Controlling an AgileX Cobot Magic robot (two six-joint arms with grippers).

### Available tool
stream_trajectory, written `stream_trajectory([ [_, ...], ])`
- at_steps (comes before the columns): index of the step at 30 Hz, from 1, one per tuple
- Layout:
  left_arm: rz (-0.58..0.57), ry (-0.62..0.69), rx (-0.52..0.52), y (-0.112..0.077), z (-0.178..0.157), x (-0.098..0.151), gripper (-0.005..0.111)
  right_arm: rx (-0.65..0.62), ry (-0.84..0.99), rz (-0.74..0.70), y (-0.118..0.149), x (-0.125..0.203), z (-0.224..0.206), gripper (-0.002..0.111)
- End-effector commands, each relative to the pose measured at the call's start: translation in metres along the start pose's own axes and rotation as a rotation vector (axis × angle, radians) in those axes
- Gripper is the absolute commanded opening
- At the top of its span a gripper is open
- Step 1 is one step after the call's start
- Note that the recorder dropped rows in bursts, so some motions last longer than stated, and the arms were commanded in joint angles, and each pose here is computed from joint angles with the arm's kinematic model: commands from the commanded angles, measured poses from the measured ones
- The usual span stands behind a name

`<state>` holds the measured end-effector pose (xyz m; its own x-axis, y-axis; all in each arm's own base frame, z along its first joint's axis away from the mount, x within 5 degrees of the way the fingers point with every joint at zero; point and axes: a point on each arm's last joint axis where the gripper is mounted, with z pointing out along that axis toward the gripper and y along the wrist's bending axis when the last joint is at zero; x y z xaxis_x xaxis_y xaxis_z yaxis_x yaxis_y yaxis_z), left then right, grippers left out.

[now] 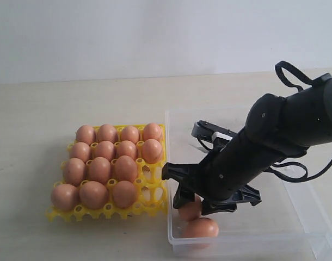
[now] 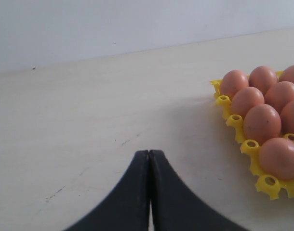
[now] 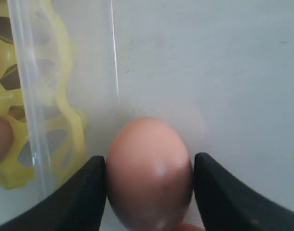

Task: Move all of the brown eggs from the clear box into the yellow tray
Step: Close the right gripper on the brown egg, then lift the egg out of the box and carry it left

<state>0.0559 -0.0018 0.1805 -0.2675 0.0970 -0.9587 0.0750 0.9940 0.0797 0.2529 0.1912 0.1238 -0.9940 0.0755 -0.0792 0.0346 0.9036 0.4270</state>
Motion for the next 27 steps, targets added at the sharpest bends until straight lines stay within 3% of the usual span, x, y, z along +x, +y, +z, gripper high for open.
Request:
stream_trajectory([
  [1, -0.006, -0.014, 0.004, 0.000, 0.000, -0.002, 0.000, 0.012, -0.034, -0.054, -0.001, -0.003, 0.001, 0.053],
  [9, -0.006, -0.014, 0.004, 0.000, 0.000, -0.002, 0.000, 0.023, -0.070, -0.129, -0.002, -0.006, 0.002, 0.053],
  [24, -0.006, -0.014, 0.004, 0.000, 0.000, -0.002, 0.000, 0.047, -0.058, -0.113, -0.008, -0.006, 0.014, 0.053],
  [27, -0.006, -0.014, 0.004, 0.000, 0.000, -0.002, 0.000, 0.047, -0.059, -0.119, -0.008, -0.006, 0.014, 0.047],
])
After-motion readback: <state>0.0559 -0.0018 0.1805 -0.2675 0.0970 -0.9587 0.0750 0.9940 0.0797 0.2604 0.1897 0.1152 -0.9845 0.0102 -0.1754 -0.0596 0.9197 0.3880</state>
